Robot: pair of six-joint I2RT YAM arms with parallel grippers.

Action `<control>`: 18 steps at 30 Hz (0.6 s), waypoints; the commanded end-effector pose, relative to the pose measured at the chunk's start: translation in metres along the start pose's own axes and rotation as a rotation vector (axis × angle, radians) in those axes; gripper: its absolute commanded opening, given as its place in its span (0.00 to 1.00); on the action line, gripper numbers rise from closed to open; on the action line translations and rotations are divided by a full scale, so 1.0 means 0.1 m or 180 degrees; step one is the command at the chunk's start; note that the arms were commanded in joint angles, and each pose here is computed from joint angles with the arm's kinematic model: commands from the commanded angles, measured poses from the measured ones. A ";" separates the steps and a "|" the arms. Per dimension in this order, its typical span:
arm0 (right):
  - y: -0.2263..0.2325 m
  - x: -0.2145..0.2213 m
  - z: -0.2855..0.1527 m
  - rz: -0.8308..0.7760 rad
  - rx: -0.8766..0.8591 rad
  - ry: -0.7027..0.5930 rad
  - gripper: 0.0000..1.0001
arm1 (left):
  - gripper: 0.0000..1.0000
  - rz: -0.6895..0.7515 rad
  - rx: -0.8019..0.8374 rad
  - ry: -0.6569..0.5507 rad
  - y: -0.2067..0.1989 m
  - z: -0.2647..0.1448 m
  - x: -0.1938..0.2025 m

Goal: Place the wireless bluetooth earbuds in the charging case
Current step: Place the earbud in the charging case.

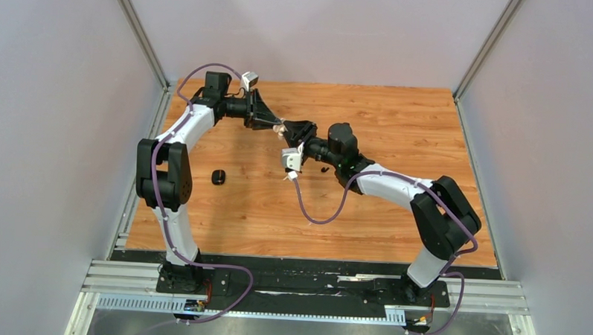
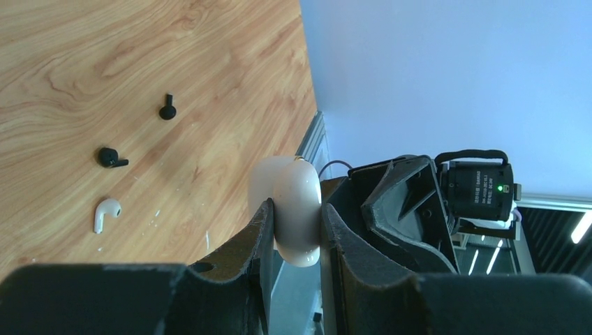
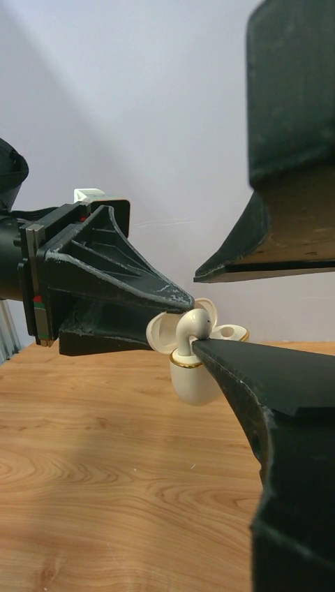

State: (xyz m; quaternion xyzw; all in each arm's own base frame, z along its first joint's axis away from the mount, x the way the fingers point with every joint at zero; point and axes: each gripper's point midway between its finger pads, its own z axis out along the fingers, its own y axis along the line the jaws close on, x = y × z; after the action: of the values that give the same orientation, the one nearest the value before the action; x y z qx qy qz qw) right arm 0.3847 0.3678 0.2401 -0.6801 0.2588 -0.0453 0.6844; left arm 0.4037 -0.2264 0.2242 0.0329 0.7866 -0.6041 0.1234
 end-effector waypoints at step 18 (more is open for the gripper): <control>-0.24 -0.24 -0.17 0.0653 -0.0301 0.0029 0.46 | 0.00 0.0258 0.0192 0.0032 -0.21 -0.03 0.00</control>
State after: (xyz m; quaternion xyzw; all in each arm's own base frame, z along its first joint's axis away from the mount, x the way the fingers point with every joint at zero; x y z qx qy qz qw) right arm 0.3677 0.3613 0.2326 -0.7065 0.3259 0.0251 0.6278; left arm 0.4039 -0.2275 0.2288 0.0437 0.7795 -0.6116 0.1281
